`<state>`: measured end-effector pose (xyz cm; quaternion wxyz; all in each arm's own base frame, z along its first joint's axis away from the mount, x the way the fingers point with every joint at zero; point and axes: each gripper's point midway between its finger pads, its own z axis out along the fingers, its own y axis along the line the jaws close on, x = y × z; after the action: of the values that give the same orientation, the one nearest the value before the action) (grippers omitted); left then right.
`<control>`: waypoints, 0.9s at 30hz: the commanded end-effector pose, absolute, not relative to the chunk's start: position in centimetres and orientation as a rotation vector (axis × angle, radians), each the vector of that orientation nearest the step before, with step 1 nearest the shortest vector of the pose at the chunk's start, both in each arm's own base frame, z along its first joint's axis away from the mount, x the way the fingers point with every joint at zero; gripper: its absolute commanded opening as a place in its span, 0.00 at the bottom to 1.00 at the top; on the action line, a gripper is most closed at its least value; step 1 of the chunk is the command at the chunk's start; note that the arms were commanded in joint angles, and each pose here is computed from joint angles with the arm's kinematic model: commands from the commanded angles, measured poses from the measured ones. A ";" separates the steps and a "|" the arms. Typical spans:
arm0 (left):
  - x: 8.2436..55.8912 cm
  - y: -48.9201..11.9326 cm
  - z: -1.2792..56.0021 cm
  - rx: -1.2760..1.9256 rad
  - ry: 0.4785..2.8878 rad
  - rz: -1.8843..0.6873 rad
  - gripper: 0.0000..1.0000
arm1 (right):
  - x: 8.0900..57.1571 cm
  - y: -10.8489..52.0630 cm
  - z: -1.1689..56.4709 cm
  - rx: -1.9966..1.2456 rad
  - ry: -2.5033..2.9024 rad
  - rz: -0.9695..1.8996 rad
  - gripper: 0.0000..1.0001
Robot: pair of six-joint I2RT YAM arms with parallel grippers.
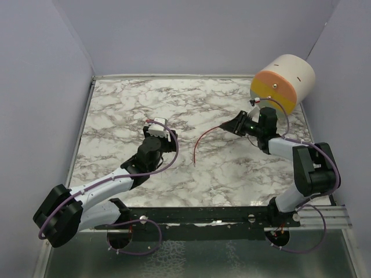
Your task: Unlock with the key
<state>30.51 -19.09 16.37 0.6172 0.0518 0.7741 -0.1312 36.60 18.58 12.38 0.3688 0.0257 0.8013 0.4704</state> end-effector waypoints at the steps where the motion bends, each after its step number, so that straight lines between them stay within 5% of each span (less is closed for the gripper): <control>1: 30.2 -20.0 16.7 0.113 1.787 -0.375 0.73 | 38.6 19.6 12.9 0.114 1.967 1.199 0.01; 21: 29.2 -22.1 16.3 0.169 1.813 -0.505 0.75 | 43.8 27.1 8.3 0.177 2.060 1.180 0.01; 27: 29.3 -22.1 16.4 0.178 1.808 -0.497 0.75 | 44.4 28.4 6.9 0.163 2.108 1.177 0.14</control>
<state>29.21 -21.54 15.72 0.5847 0.0739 0.7828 -0.1997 43.73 27.92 7.92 0.3558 0.0579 0.8068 0.4681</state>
